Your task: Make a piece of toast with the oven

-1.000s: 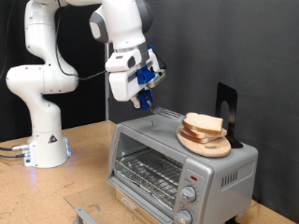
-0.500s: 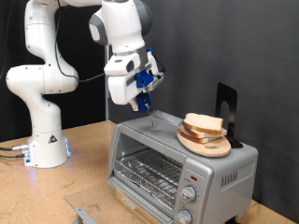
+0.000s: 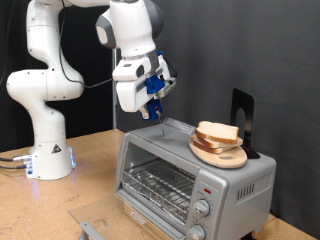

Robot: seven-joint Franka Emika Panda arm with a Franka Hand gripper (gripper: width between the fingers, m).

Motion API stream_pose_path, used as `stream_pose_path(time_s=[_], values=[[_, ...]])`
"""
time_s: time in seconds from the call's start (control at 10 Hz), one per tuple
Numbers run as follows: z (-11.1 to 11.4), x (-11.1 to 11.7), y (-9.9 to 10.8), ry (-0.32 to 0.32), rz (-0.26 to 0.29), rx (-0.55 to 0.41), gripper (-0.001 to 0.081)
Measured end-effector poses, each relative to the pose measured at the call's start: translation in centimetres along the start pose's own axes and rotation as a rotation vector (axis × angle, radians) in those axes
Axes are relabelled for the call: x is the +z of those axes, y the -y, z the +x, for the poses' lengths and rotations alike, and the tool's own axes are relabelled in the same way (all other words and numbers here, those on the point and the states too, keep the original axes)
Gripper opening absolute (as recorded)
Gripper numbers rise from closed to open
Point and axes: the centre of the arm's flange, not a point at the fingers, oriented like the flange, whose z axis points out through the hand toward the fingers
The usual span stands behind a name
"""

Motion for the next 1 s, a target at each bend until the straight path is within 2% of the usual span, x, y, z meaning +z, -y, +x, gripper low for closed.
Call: stream_pose_path(time_s=[1.0], values=[[-0.16,-0.21,0.67,-0.008,0.025,0.003,0.0451]])
